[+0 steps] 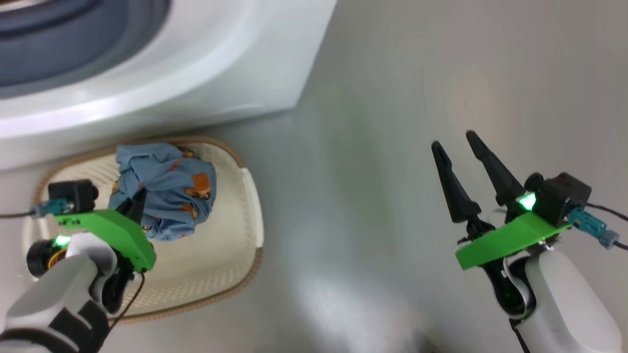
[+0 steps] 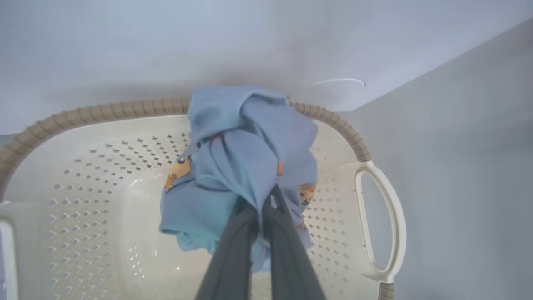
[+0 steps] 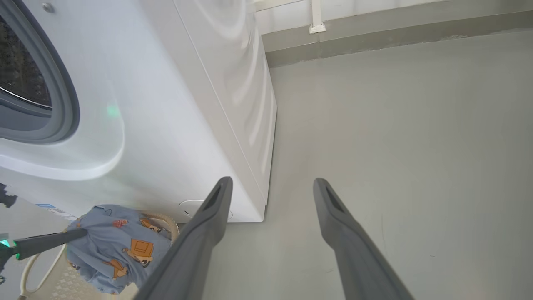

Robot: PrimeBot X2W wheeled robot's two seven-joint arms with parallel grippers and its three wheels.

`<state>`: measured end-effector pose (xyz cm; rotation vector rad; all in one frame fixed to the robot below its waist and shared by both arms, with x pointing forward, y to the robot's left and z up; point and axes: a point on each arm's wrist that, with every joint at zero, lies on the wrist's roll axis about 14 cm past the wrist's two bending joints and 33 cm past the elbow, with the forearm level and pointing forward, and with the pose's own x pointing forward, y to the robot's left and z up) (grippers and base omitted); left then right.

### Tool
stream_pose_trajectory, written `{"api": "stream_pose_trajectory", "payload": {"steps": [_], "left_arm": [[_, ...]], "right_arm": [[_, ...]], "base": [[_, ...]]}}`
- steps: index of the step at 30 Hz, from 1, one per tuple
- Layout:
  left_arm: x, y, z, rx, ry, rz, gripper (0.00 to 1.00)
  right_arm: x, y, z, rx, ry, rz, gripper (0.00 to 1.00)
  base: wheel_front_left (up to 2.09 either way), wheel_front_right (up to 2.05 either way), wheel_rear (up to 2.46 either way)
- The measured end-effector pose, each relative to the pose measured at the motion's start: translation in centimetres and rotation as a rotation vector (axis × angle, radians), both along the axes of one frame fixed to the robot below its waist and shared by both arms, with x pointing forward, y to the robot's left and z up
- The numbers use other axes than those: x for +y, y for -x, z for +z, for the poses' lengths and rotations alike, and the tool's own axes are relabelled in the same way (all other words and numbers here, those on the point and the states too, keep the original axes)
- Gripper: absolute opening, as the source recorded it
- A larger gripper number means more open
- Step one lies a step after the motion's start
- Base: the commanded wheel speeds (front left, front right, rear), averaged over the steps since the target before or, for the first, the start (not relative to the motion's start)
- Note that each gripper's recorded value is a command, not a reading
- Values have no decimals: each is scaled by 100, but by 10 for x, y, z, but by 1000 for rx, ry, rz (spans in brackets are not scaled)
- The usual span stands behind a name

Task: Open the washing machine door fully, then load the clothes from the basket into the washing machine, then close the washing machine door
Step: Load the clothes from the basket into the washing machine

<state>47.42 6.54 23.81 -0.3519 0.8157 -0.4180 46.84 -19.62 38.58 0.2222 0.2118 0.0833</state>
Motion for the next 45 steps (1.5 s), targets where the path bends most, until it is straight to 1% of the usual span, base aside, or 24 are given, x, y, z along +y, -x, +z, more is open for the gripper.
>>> {"api": "stream_pose_trajectory", "payload": {"steps": [7,15,20,29,33,38,45], "left_arm": [[32,6,48,-121,-8,96,0],[70,9,116,-328,-25,199,0],[91,25,154,-448,-47,253,0],[123,61,216,-658,-77,361,0],[132,84,231,-713,-94,397,0],[139,108,239,-744,-112,432,0],[142,119,246,-767,-123,458,0]], "right_arm": [[3,16,20,-24,0,22,100],[9,34,45,-67,-14,45,100],[11,47,60,-95,-12,59,100],[3,70,77,-132,-11,40,100],[0,78,83,-146,-12,31,100],[-2,83,87,-158,-11,27,100],[-3,82,87,-159,-11,26,100]], "base": [[0,0,0],[0,0,0],[0,0,0],[0,0,0],[0,0,0],[0,0,0],[0,0,0]]}}
